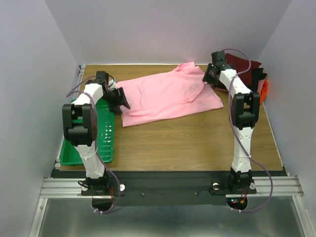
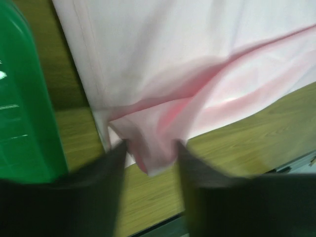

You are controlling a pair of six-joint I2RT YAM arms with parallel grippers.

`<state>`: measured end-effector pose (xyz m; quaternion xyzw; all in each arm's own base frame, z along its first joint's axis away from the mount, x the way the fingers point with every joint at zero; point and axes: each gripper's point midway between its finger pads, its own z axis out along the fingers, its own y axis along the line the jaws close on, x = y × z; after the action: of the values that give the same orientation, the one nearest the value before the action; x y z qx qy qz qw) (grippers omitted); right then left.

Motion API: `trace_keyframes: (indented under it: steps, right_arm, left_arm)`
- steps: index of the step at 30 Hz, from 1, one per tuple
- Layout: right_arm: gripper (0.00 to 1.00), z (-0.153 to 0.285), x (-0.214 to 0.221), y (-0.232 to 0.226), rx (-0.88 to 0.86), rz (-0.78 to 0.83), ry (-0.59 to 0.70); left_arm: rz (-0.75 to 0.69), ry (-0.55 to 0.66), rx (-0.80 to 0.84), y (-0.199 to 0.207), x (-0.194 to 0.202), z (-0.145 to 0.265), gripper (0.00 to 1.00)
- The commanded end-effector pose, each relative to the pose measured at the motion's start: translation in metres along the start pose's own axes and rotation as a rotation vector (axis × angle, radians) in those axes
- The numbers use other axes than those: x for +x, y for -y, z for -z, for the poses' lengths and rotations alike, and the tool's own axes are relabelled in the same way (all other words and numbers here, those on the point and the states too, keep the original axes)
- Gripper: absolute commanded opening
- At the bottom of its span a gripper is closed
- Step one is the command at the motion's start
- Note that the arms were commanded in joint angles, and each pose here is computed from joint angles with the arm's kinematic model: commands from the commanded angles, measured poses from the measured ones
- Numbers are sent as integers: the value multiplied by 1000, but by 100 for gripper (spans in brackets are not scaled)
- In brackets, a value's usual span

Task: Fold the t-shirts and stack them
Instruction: Fold the tshirt

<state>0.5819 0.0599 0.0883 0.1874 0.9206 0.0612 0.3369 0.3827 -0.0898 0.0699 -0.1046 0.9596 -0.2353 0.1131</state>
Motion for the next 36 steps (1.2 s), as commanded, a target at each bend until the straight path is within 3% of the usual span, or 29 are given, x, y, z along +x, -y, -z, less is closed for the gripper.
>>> trace_keyframes:
  steps: [1, 2, 3, 6, 12, 20, 24, 31, 36]
  right_arm:
    - [40, 23, -44, -20, -67, -7, 114]
    - [52, 27, -48, -22, -78, -7, 120]
    - [57, 31, -50, -25, -88, -3, 126]
    - [64, 48, -55, -29, -114, 15, 143]
    - [64, 62, -20, -37, -179, 52, 65]
    - [64, 70, 64, -66, -275, 101, -115]
    - [64, 66, 90, -80, -327, 89, -177]
    - [64, 53, 103, -86, -335, 59, -213]
    - [64, 42, 103, -88, -328, 59, -214]
  left_arm:
    - [-65, 326, 80, 56, -78, 73, 72]
    - [-74, 376, 101, 68, -91, 87, 76]
    - [-79, 398, 108, 72, -97, 93, 78]
    - [-104, 458, 111, 79, -109, 104, 84]
    - [-222, 402, 97, 94, -92, 73, 85]
    - [-414, 235, 228, 172, -36, 8, 86]
    - [-497, 212, 263, 200, -26, -16, 86]
    - [-654, 190, 308, 238, -9, -54, 86]
    - [-689, 128, 309, 229, 15, -82, 86]
